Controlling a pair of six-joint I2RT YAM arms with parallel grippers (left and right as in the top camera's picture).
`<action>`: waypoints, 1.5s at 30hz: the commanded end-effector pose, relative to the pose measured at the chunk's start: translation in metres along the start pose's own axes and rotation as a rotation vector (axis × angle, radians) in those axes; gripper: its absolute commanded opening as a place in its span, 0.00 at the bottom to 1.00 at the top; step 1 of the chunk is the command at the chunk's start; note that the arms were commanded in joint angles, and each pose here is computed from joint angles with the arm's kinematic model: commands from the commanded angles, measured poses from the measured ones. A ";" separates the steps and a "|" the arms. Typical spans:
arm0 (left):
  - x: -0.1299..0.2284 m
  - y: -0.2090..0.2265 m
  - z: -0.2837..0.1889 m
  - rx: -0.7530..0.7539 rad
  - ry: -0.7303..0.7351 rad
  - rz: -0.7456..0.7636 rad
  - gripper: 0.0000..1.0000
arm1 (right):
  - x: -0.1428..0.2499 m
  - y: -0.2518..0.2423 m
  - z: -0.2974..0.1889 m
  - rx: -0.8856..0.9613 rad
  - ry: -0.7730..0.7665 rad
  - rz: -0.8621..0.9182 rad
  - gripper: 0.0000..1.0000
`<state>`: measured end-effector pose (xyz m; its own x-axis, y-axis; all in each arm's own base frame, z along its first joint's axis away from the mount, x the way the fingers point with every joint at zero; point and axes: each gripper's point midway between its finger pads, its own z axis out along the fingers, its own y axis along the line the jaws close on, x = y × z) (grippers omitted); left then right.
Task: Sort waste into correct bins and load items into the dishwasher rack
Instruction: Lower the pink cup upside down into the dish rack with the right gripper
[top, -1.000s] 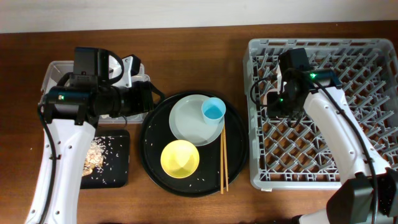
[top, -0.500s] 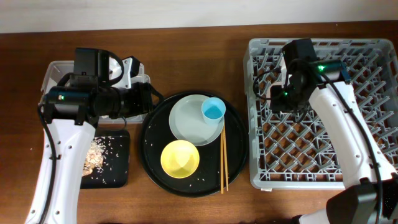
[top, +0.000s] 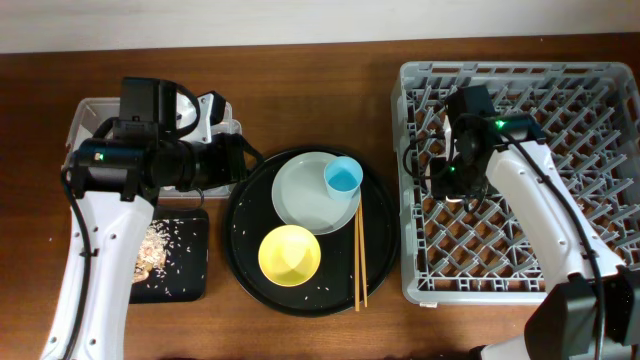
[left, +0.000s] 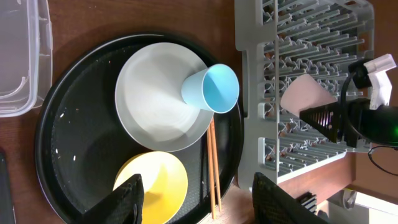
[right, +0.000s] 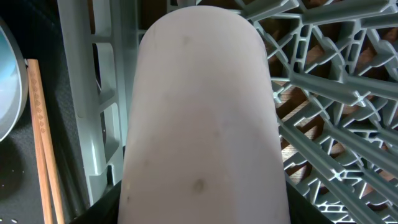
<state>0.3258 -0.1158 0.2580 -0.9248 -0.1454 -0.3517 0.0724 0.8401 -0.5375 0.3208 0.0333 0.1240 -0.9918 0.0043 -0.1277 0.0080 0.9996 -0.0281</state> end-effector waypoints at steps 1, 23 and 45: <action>0.001 -0.001 0.000 -0.003 0.000 0.009 0.55 | 0.004 -0.001 0.003 0.009 0.010 -0.005 0.53; 0.013 0.007 -0.001 -0.043 0.044 -0.020 0.77 | 0.016 0.054 -0.012 -0.203 0.060 -0.034 0.49; 0.014 0.008 -0.001 -0.044 0.051 -0.023 0.99 | 0.047 0.046 0.047 -0.085 0.113 -0.045 0.26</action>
<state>0.3131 -0.1105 0.2490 -0.9448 -0.1484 -0.2920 0.0249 0.8564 -0.5157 0.2805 0.0911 0.0729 -0.9992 -0.0387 -0.0084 -0.0394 0.9905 0.1319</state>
